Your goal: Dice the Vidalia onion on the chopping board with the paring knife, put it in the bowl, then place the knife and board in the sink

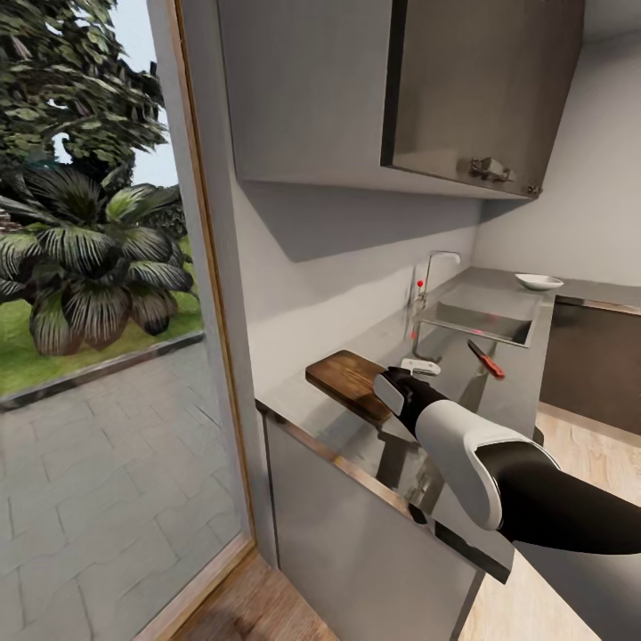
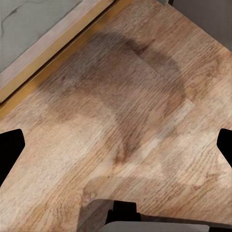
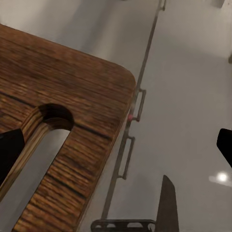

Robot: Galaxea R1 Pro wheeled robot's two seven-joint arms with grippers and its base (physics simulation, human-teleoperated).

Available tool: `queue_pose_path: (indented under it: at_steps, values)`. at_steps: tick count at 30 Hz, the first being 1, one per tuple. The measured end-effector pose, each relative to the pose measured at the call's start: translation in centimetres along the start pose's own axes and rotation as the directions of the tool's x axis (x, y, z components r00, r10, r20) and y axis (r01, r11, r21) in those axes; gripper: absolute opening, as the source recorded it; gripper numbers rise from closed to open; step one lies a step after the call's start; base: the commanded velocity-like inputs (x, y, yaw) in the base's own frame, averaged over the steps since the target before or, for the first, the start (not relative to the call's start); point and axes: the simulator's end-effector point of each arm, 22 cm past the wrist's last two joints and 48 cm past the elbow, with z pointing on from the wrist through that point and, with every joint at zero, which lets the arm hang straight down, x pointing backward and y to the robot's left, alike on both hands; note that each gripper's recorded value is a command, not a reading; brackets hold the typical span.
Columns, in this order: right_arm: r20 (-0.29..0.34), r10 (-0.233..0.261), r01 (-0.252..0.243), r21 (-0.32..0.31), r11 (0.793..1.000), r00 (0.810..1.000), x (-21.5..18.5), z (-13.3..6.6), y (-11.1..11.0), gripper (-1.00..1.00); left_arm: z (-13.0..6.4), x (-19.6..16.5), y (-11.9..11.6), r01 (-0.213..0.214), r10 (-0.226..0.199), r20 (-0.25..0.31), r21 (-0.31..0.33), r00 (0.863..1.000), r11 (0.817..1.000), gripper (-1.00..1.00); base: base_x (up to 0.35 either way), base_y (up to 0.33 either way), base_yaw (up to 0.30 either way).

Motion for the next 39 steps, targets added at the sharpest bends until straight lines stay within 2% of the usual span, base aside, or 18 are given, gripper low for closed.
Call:
queue_pose_path:
  at_steps: [8, 20, 39]
  values:
    - [-0.002, -0.002, 0.002, 0.001, 1.0, 1.0, 0.2, 0.1, 0.0, 1.0, 0.0, 0.1, 0.0, 0.0, 0.0, -0.001, 0.0, 1.0, 1.0, 1.0, 0.0, 0.0, 0.0]
    - [-0.03, -0.014, 0.014, 0.013, 1.0, 0.999, 2.6, 0.7, -0.4, 1.0, 0.0, 0.1, 0.0, 0.0, 0.0, -0.002, 0.0, 1.0, 1.0, 1.0, 0.0, 0.0, 0.0]
    - [-0.033, -0.017, 0.018, 0.015, 1.0, 0.999, 3.1, 0.8, -0.5, 1.0, 0.0, 0.1, 0.0, 0.0, 0.0, -0.001, 0.0, 1.0, 1.0, 1.0, 0.0, 0.0, 0.0]
